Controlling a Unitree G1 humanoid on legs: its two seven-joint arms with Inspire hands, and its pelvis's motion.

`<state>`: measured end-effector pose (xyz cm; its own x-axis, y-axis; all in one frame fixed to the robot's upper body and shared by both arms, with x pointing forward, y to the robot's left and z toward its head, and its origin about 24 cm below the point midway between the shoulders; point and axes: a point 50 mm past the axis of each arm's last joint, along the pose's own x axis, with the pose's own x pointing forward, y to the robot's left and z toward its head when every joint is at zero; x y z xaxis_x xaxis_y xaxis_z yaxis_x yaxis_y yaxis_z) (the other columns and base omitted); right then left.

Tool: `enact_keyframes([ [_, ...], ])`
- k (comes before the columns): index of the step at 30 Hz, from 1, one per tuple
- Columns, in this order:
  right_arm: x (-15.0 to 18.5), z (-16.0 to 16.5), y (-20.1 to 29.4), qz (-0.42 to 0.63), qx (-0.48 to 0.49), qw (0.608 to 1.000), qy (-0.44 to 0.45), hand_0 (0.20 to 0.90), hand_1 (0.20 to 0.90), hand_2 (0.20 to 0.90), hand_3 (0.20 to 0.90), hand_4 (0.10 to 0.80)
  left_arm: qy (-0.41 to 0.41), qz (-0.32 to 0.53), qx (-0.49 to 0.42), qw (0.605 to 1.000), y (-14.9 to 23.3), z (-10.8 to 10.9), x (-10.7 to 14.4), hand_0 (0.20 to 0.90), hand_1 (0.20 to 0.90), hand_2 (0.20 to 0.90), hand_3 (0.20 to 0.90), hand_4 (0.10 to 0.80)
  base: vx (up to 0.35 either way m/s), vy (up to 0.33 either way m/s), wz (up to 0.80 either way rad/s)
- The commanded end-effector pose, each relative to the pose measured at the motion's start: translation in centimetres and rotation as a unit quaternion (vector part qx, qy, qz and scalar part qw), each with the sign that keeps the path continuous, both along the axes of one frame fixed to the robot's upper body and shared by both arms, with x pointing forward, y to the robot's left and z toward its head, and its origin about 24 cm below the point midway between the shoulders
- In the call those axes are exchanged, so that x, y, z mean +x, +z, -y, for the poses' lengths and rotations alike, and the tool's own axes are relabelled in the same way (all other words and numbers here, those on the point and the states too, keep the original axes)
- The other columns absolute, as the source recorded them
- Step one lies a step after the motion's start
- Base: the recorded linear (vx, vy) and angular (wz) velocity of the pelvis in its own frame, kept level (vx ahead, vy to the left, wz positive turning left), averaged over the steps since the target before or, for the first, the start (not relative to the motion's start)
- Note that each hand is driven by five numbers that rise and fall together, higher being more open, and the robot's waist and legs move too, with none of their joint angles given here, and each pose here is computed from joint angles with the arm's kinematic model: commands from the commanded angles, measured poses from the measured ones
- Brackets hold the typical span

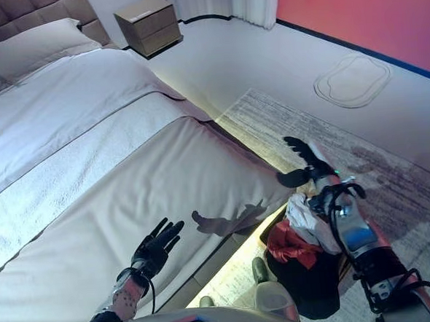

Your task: Pick up the clothes from the bed and place them into the basket

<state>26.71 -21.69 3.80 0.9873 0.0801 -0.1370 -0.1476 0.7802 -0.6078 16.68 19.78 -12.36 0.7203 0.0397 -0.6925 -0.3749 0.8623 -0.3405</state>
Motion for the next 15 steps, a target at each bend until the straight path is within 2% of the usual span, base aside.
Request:
enact_keyframes([
  [1, 0.4, -2.3, 1.9, 0.106, 0.028, 0.993, 0.037, 0.9, 0.9, 0.9, 0.9, 0.8, -0.042, 0.079, 0.072, 0.993, 2.1, 0.2, 2.9, 0.9, 0.9, 0.9, 0.9, 0.8, 0.018, 0.004, 0.18],
  [5, -0.1, -5.3, -0.6, 0.069, 0.05, 0.994, 0.062, 0.9, 0.9, 0.9, 0.9, 0.8, -0.054, 0.11, 0.068, 0.99, 3.2, 1.3, 4.1, 0.9, 0.9, 0.9, 0.9, 0.8, 0.019, -0.004, 0.36],
  [8, -0.2, -6.9, -1.3, 0.053, 0.034, 0.993, 0.099, 0.9, 0.9, 0.9, 0.9, 0.8, -0.078, 0.128, 0.068, 0.986, 3.6, 1.9, 4.0, 0.9, 0.9, 0.9, 0.9, 0.8, 0.038, -0.005, 0.44],
  [15, -0.4, -7.7, -1.9, 0.018, 0.001, 0.991, 0.136, 0.9, 0.9, 0.9, 0.9, 0.8, -0.114, 0.102, 0.074, 0.986, 2.8, 1.4, 2.4, 0.9, 0.9, 0.9, 0.9, 0.8, 0.067, -0.02, 0.37],
])
